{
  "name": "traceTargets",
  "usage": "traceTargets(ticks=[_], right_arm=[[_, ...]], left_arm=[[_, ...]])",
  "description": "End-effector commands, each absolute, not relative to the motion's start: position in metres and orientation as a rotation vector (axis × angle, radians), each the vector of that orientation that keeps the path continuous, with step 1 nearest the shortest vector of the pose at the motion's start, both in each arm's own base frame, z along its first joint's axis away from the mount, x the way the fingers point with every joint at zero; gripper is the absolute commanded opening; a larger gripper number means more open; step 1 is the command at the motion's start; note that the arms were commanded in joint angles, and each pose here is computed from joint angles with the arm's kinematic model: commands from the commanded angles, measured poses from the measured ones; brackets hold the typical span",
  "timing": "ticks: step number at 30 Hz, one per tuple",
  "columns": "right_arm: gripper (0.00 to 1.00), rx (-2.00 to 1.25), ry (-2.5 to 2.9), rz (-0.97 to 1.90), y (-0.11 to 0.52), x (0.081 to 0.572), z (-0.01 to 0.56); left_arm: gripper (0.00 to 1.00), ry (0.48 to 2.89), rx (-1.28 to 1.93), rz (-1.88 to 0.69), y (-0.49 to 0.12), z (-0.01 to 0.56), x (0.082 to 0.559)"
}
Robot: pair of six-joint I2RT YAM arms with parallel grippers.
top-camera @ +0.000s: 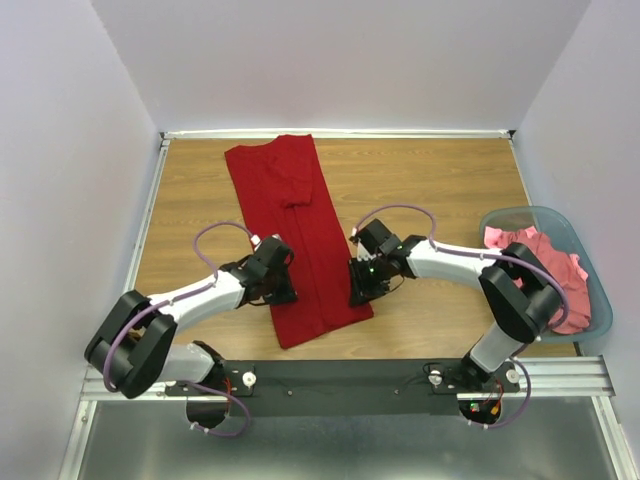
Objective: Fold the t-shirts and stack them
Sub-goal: Fold the tshirt
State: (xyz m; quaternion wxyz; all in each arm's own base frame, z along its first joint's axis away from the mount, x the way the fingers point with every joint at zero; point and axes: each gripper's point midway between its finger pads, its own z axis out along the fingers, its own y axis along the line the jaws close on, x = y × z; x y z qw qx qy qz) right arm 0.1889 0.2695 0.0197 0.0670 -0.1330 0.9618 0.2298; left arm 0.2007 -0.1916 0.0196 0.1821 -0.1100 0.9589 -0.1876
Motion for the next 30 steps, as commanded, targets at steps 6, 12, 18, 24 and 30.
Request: traceTargets(ticks=[6,12,18,24,30], right_arm=[[0.43,-0.461,3.054,0.716,0.254,0.133,0.013],[0.48,-0.519,2.897,0.625,0.26,0.165,0.046],[0.52,-0.438,2.728,0.502,0.266,0.216,0.077],[0.51,-0.433,2.709,0.454,0.272,0.246,0.075],[0.66,-0.405,2.694,0.444,0.27,0.248,0.08]], left_arm=[[0.26,2.828,-0.294,-0.53,-0.178,0.012,0.152],[0.37,2.736,-0.335,-0.515,-0.182,0.044,0.18],[0.45,2.568,-0.481,-0.41,-0.143,0.061,0.249],[0.42,2.327,-0.486,-0.304,-0.115,0.114,0.369],[0.41,2.321,-0.385,-0.21,-0.132,0.119,0.463]])
